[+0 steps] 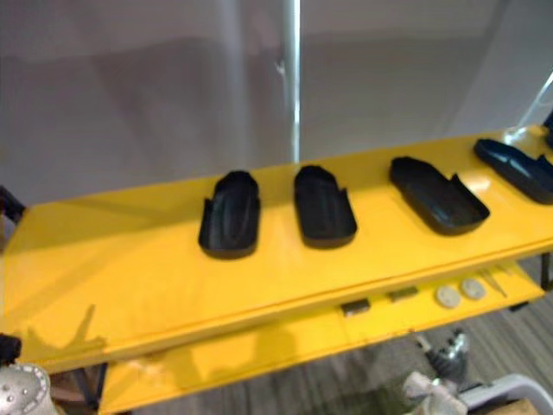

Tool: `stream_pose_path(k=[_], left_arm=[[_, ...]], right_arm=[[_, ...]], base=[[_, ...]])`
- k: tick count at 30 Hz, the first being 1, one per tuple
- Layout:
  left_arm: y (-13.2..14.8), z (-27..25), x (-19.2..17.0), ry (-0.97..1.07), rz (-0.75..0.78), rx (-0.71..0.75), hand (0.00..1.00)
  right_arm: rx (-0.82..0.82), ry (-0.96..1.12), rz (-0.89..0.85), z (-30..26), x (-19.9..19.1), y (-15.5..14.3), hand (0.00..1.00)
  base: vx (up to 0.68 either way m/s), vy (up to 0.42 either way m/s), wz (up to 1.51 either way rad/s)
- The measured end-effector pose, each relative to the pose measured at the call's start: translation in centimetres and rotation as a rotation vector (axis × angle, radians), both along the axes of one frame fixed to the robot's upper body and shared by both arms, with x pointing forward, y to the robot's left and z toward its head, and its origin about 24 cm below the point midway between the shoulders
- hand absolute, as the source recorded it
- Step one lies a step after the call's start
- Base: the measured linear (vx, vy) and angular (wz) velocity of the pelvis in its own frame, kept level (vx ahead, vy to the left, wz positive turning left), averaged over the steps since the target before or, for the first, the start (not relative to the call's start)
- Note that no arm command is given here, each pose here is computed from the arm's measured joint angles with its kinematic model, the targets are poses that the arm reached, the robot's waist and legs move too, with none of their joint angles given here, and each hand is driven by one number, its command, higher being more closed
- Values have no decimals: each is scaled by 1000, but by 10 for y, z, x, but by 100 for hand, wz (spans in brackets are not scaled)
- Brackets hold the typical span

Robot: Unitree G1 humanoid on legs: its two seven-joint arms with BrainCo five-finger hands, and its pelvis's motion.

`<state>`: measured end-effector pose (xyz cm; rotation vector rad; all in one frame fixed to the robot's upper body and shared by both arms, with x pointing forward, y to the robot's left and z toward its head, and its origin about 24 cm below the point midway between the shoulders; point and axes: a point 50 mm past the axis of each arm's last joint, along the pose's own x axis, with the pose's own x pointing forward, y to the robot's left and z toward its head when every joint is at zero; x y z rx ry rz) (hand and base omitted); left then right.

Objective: Walk over and take plastic housings, then place them on the shelf

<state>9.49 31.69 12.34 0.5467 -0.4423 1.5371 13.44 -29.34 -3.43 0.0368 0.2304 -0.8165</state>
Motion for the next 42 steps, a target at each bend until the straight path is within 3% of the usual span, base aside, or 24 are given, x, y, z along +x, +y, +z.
stream_pose_path(k=[8,12,20,24,32,37,42], left_arm=[[4,-44,-5,99,-62,-222,0],[4,-47,-7,113,-67,-236,0],[6,-66,-8,151,-61,-299,0],[4,-75,-1,145,-84,-351,0],[4,-94,-4,177,-79,-430,0],[20,-134,-48,156,130,-643,0],[3,-192,-86,224,231,-938,0]], right_arm=[[-42,-89,-55,18,5,5,0],[-130,-146,-48,40,11,7,0],[-557,-669,-105,179,37,22,0],[-585,-826,-56,206,54,33,0],[-393,-1035,432,231,114,107,0],[-276,-966,747,217,144,159,0],[-237,-938,983,214,156,205,0]], base=[[-3,0,9],[0,0,0],[0,0,0],[2,3,1],[-1,6,9],[7,13,14],[-2,19,20]])
